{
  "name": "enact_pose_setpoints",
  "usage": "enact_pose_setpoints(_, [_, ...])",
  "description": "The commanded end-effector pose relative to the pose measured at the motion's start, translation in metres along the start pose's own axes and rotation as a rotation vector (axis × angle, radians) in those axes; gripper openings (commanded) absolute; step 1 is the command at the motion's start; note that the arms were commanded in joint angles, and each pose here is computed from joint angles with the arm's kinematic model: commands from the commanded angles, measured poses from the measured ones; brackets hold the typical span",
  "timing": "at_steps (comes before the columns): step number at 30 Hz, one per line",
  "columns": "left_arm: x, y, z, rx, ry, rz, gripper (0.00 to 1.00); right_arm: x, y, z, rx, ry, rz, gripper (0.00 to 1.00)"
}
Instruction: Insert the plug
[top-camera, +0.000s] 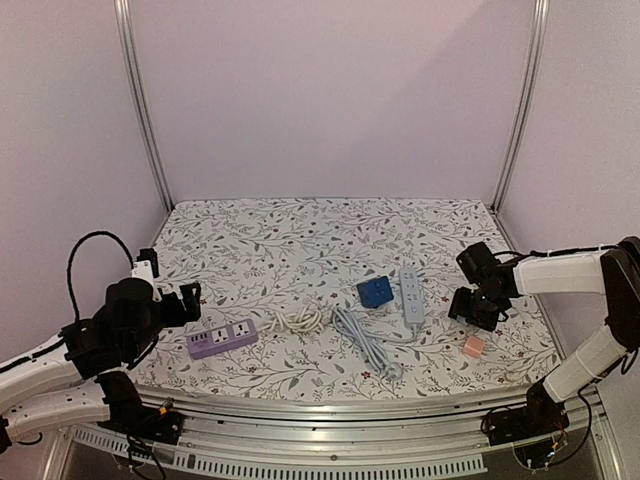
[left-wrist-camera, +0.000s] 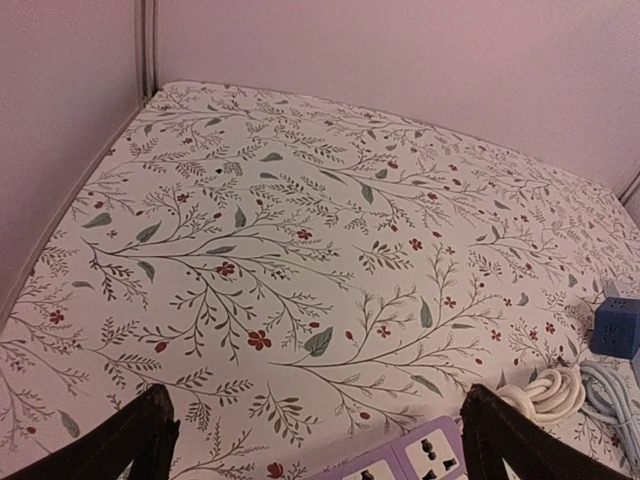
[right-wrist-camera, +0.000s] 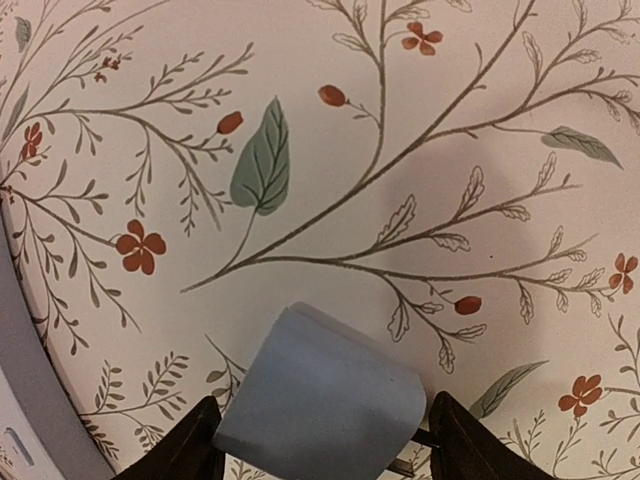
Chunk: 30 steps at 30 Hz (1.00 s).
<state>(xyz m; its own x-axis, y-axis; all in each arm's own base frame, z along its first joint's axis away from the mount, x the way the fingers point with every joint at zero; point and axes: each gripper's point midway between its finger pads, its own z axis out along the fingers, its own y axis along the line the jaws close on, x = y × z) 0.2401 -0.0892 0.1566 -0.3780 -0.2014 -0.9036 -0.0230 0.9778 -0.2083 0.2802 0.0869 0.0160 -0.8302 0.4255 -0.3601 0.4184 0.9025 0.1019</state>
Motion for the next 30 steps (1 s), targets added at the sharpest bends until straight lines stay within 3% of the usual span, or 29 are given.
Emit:
enact_pose_setpoints(1, [0.001, 0.0, -0.002, -0.006, 0.005, 0.008, 0.99, -0.006, 0.005, 0.002, 0.003, -0.021, -0.012, 0.66])
enact_pose_setpoints(6, [0.001, -0.001, -0.002, -0.007, 0.003, 0.008, 1.0, -0.005, 0.005, 0.002, -0.001, -0.022, -0.01, 0.58])
enact_pose_setpoints(13, [0.001, -0.002, -0.002, -0.003, 0.005, 0.012, 0.99, -0.013, 0.012, -0.005, -0.044, -0.057, -0.022, 0.55])
enact_pose_setpoints(24, [0.005, -0.008, 0.004, -0.005, 0.033, 0.043, 1.0, -0.034, 0.047, -0.038, -0.244, -0.141, -0.055, 0.54])
enact_pose_setpoints(30, [0.006, -0.013, 0.004, 0.022, 0.043, 0.051, 1.0, -0.044, 0.074, -0.075, -0.438, -0.214, -0.087, 0.55])
